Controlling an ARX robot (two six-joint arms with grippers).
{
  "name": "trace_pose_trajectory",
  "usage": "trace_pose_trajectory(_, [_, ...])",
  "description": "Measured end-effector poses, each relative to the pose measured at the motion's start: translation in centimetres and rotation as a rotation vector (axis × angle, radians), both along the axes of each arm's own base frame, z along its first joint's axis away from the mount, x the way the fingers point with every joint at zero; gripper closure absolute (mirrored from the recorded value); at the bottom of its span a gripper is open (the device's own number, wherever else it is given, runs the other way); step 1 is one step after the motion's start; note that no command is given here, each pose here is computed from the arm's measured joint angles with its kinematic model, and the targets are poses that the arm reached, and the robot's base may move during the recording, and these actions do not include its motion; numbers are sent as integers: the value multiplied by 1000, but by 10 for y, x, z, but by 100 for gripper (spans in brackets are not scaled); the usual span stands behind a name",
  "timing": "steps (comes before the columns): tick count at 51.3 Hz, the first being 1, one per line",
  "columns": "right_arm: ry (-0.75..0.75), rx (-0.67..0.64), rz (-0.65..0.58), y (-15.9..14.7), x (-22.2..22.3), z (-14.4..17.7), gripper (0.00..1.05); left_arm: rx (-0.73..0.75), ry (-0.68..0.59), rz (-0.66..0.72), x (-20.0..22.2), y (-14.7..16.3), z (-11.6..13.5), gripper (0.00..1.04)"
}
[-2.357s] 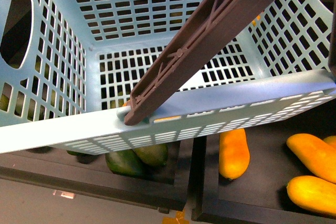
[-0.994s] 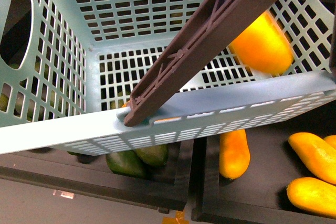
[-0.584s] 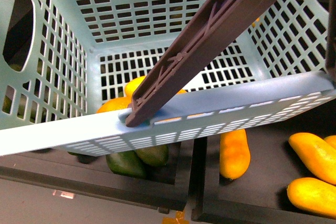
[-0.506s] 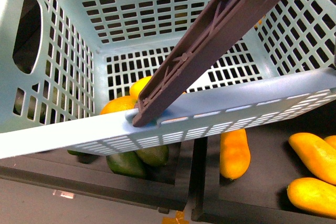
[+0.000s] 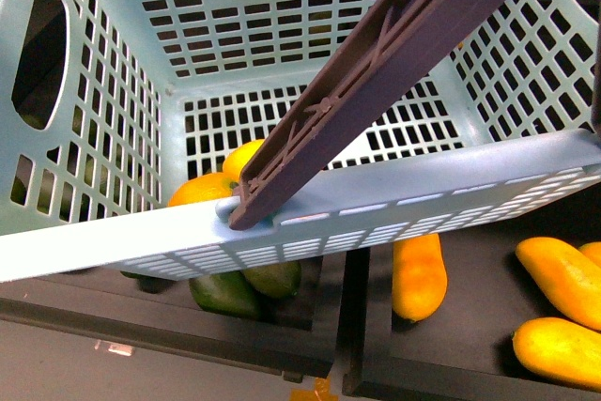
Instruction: Pick lemon and mango into basket
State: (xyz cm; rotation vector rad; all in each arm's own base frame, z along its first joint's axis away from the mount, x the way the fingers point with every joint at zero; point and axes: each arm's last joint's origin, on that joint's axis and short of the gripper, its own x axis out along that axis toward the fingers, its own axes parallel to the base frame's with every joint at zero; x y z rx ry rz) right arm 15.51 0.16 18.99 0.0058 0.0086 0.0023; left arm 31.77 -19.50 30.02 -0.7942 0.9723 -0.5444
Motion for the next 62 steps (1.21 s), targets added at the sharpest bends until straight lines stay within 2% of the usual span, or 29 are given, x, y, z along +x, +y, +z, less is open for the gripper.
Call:
trace_pose_trajectory(26, [-11,0,-2,-1,-27,-19,103,0,0,1,0,0,0,100])
trace_pose_trajectory(62, [-27,0,-1,-1,-45,-18,103,0,1,1,0,0,0,100])
